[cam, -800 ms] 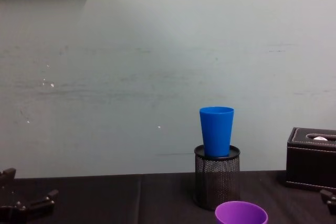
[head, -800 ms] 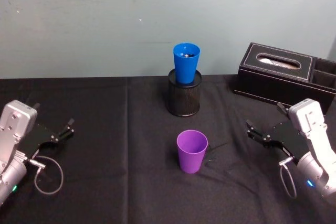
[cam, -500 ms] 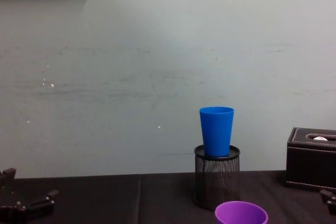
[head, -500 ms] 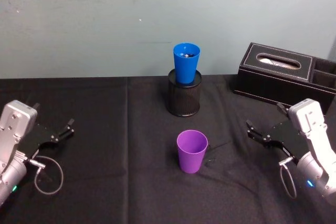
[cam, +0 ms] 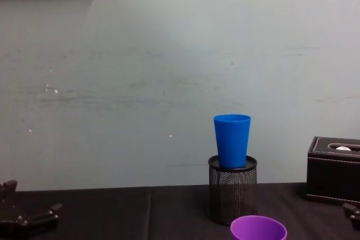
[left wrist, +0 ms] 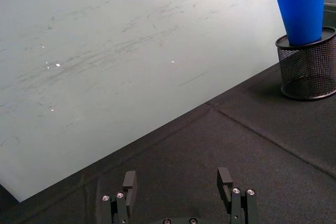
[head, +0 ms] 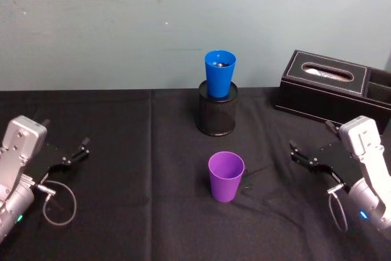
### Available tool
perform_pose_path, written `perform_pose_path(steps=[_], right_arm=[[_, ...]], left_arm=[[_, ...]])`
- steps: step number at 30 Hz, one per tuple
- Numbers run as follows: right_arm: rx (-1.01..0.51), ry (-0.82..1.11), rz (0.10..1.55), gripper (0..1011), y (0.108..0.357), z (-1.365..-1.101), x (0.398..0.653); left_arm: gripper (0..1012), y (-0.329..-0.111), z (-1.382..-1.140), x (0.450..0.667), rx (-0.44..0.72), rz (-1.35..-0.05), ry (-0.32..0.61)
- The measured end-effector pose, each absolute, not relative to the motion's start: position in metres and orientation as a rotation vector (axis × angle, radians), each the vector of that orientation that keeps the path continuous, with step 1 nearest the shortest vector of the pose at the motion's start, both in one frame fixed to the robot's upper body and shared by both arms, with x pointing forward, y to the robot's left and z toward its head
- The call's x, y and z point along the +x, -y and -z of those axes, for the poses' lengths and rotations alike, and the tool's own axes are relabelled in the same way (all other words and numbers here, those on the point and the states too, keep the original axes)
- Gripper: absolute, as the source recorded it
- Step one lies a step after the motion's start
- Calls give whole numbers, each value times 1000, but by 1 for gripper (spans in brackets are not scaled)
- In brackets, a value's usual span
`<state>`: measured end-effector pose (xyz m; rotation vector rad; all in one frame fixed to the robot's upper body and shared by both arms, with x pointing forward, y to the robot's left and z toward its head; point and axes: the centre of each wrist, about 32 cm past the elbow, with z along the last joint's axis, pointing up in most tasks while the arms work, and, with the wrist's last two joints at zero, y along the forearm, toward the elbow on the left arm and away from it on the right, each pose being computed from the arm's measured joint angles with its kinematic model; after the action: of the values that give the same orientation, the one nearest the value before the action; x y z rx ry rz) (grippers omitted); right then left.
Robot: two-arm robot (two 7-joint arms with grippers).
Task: Pick up one cup with a gripper and tap it against the other cup.
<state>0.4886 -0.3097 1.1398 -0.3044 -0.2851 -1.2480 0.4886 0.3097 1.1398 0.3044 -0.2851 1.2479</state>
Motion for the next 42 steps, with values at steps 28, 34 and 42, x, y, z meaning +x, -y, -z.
perform_pose_path(steps=[28,34,42], right_arm=[[-304,285,1248,1002,310,-1140,489],[-304,285,1248,1002,310,-1140,489],[-304,285,1248,1002,310,-1140,489]], left_arm=[[1000,-310,-1140,489,304,-1248,285],[1000,-310,-1140,489,304,-1248,285],[1000,-310,-1140,489,304,-1248,285]])
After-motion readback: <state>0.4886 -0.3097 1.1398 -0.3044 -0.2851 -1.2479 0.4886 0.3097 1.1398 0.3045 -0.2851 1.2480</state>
